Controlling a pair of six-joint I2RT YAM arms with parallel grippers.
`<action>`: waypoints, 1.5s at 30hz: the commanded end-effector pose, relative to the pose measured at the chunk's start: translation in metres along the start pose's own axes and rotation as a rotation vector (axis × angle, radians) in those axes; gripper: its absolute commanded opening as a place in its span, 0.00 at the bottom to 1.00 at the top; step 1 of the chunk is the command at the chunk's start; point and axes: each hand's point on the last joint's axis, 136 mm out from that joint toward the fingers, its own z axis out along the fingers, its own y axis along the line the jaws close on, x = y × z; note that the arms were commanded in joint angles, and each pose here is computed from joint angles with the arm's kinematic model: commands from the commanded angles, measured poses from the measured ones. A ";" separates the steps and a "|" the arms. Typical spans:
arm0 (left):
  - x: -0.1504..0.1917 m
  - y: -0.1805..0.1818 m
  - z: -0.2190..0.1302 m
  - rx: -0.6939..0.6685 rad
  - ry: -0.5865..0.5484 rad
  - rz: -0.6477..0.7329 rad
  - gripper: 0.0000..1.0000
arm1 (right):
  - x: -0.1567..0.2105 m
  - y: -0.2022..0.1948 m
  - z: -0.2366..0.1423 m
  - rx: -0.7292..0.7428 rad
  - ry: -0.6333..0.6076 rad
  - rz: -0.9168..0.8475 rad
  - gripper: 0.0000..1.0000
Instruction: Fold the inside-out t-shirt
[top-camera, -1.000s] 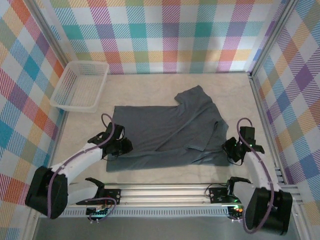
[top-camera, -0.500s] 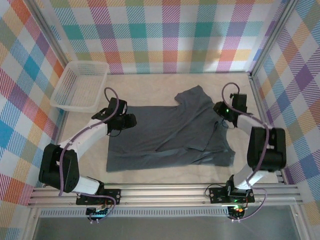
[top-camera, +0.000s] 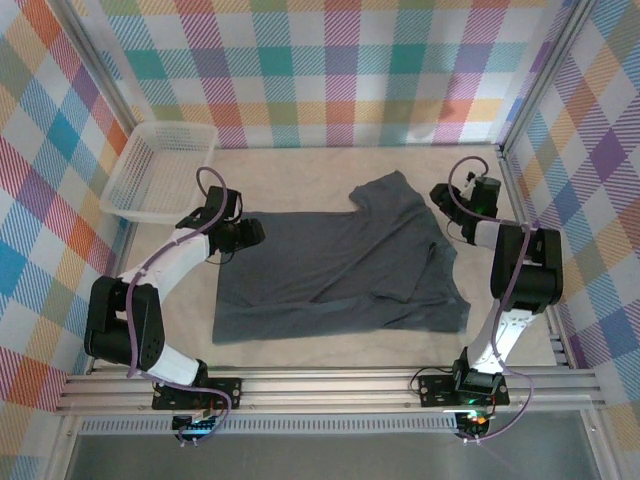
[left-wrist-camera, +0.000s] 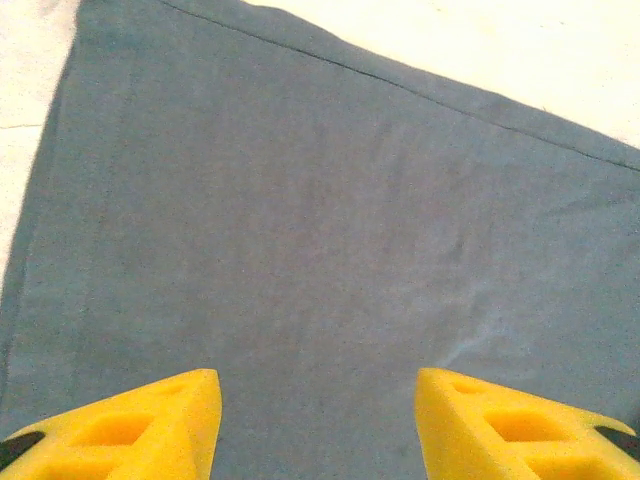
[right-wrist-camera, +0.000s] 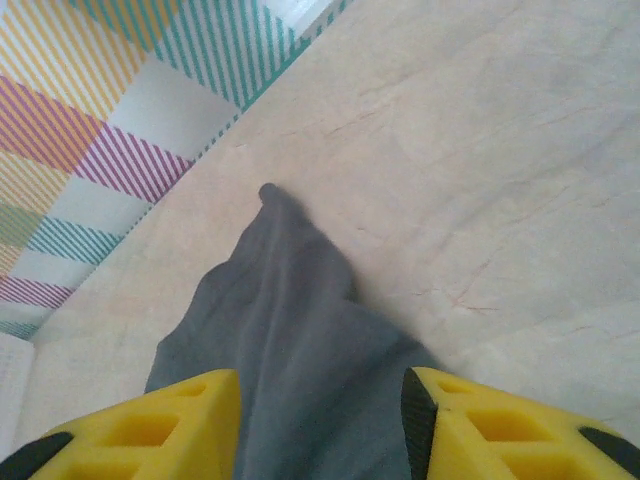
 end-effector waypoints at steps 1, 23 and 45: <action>-0.012 -0.012 -0.003 0.051 -0.021 -0.001 0.54 | -0.010 0.006 -0.001 -0.063 -0.028 0.025 0.50; -0.021 -0.005 0.007 0.039 0.001 -0.050 0.55 | 0.079 0.039 0.041 0.157 0.117 -0.167 0.56; -0.035 0.015 0.007 0.044 -0.023 -0.092 0.55 | 0.049 -0.017 0.062 0.705 0.319 -0.249 0.44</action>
